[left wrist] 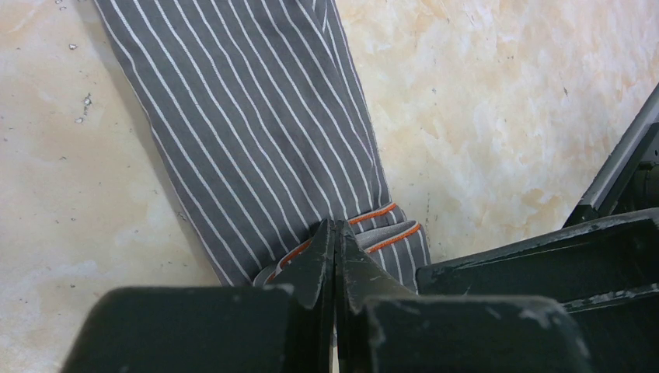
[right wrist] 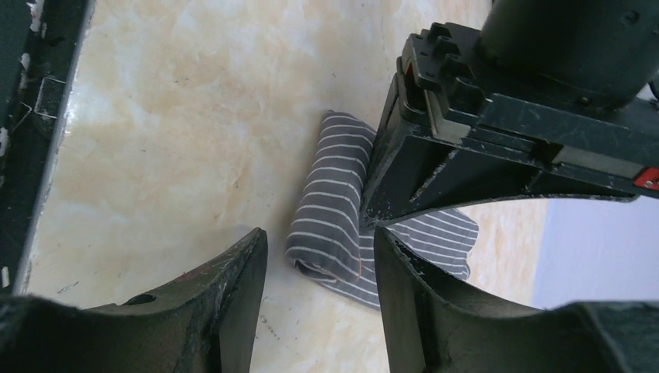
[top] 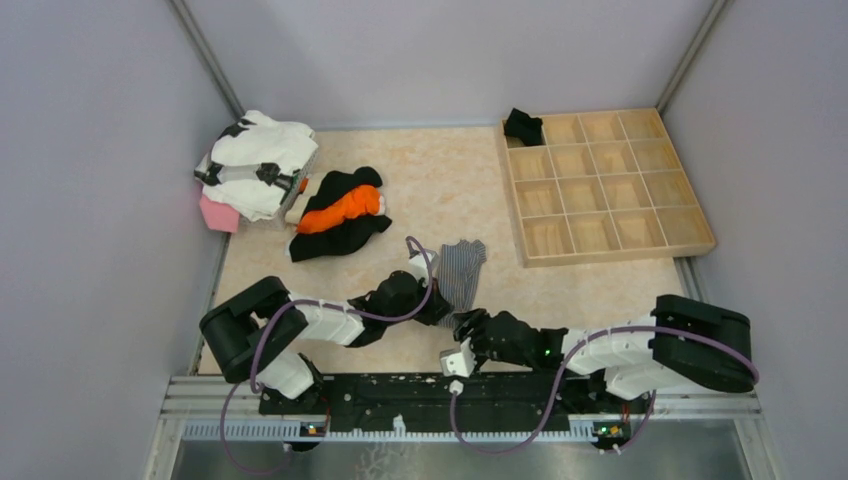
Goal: Roll the underwear
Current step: Roll the underwear to the center of the board.
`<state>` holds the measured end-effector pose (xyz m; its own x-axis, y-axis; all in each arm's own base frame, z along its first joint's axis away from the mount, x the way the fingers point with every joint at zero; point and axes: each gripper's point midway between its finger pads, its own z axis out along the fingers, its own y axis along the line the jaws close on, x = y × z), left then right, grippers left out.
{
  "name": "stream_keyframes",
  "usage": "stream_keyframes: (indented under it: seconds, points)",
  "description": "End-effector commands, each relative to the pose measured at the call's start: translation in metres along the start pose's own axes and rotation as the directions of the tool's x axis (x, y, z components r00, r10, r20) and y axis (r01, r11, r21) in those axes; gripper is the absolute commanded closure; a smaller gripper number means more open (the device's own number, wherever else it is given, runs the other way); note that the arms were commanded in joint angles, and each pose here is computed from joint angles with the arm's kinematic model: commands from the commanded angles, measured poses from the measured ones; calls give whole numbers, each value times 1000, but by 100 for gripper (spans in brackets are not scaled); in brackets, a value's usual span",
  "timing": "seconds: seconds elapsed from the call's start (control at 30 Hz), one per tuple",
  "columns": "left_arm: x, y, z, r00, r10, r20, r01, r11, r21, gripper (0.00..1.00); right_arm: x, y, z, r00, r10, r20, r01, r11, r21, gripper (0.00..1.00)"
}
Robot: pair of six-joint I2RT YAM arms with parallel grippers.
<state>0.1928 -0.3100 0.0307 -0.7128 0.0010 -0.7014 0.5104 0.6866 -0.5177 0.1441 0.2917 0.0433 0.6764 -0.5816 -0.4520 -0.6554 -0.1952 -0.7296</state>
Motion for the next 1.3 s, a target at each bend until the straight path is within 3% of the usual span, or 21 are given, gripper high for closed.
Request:
stream_keyframes:
  seconds: [0.0,0.37,0.67,0.83,0.97,1.13,1.27]
  points:
    - [67,41,-16,974,-14,-228,-16,991,-129,100,-5,-10,7,997,-78,-4,78,995,69,49]
    - [67,40,-15,973,-10,-231,-19,992,-124,100,14,-4,9,984,-149,-101,156,986,61,56]
    - [71,41,-16,971,-14,-238,-16,992,-121,100,14,-4,12,991,-103,-90,111,990,90,77]
    - [71,40,-16,970,-16,-241,-13,993,-118,100,9,1,15,997,-54,-63,59,995,76,99]
    - [61,29,-18,974,-35,-224,15,996,-91,100,7,1,18,996,38,-81,-33,998,57,100]
    - [13,-4,-27,993,-11,-119,10,1000,-14,100,-2,-1,18,989,137,-64,-134,990,44,100]
    - [-22,-14,-39,999,22,-34,-23,999,-33,100,-13,-2,13,979,204,-10,-203,978,39,100]
